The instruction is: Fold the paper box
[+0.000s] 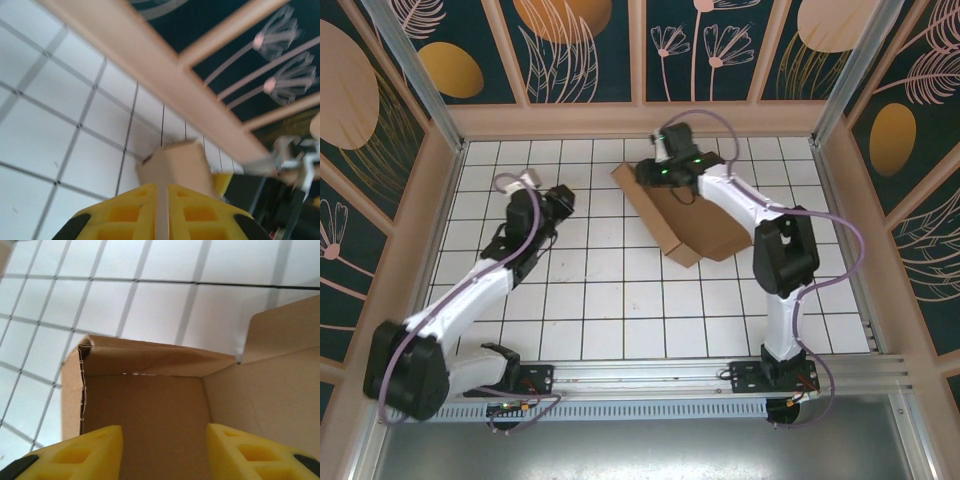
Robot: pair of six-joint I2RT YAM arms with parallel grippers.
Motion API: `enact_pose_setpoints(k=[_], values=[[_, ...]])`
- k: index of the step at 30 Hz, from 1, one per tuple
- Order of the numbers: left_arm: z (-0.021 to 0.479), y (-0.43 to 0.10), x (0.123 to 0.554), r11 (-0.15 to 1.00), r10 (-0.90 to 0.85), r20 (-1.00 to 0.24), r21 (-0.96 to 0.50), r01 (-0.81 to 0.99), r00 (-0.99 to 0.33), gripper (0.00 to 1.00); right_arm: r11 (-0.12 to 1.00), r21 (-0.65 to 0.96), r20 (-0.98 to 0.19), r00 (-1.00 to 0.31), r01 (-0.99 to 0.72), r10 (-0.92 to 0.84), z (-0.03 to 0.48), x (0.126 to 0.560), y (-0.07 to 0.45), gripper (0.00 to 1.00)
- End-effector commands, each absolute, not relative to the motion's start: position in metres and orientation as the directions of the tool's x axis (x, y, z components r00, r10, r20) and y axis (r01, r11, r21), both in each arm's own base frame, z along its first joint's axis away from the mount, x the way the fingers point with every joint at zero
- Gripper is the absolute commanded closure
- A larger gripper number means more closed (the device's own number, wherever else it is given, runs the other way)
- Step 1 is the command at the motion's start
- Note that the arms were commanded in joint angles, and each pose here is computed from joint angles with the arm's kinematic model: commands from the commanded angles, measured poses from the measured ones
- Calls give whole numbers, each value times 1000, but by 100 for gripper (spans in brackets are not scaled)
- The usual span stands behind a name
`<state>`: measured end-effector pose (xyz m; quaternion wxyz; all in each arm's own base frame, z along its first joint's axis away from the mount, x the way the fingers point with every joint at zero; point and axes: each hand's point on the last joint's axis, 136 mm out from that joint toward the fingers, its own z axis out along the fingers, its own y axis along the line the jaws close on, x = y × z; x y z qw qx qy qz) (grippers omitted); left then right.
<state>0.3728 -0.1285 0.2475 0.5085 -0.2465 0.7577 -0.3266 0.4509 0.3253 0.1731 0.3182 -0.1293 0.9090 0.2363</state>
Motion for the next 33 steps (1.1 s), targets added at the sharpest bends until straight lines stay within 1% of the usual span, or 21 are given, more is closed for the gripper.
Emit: enact_pose_setpoints(k=[1, 3, 5, 7, 11, 13, 16, 18, 20, 23, 25, 27, 28, 30, 33], values=[[280, -84, 361, 770, -637, -744, -626, -125, -202, 86, 867, 226, -654, -729, -444, -203, 151, 431, 363, 53], [299, -82, 358, 782, -622, -762, -615, -101, -179, 85, 867, 159, -648, -713, -472, -269, 136, 422, 377, 53], [306, -89, 361, 793, -606, -770, -605, -74, -202, 84, 855, 132, -642, -700, -502, -313, 129, 415, 387, 53], [301, -93, 364, 798, -597, -767, -598, -78, -234, 84, 856, 76, -652, -674, -512, -346, 121, 408, 390, 52], [294, -94, 364, 783, -615, -753, -617, -73, -233, 84, 838, 23, -618, -666, -545, -417, 89, 388, 387, 53], [291, -99, 365, 782, -613, -749, -620, -59, -251, 84, 820, 14, -619, -649, -573, -443, 83, 380, 381, 53], [287, -106, 370, 783, -606, -742, -620, -50, -285, 84, 783, -63, -591, -609, -619, -529, 75, 374, 370, 53], [286, -108, 371, 782, -605, -741, -621, -47, -291, 83, 765, -80, -588, -589, -639, -554, 78, 370, 368, 53], [284, -109, 373, 789, -596, -746, -612, -47, -297, 83, 750, -59, -613, -569, -659, -548, 93, 362, 370, 59], [276, -117, 377, 806, -565, -750, -591, -37, -344, 83, 723, 8, -622, -570, -691, -537, 104, 342, 372, 75], [270, -124, 379, 807, -553, -744, -590, -19, -375, 83, 704, 13, -574, -582, -710, -576, 94, 326, 368, 85], [268, -127, 380, 807, -548, -742, -591, -11, -386, 83, 696, -24, -514, -588, -718, -624, 79, 314, 359, 96], [267, -127, 380, 807, -547, -741, -591, -10, -389, 83, 697, -49, -481, -594, -716, -644, 72, 309, 352, 100], [262, -131, 384, 815, -531, -745, -579, -5, -404, 83, 705, -83, -437, -611, -704, -661, 66, 304, 339, 100], [239, -132, 393, 848, -487, -743, -528, -45, -458, 83, 715, -111, -412, -622, -691, -666, 68, 300, 325, 100]])
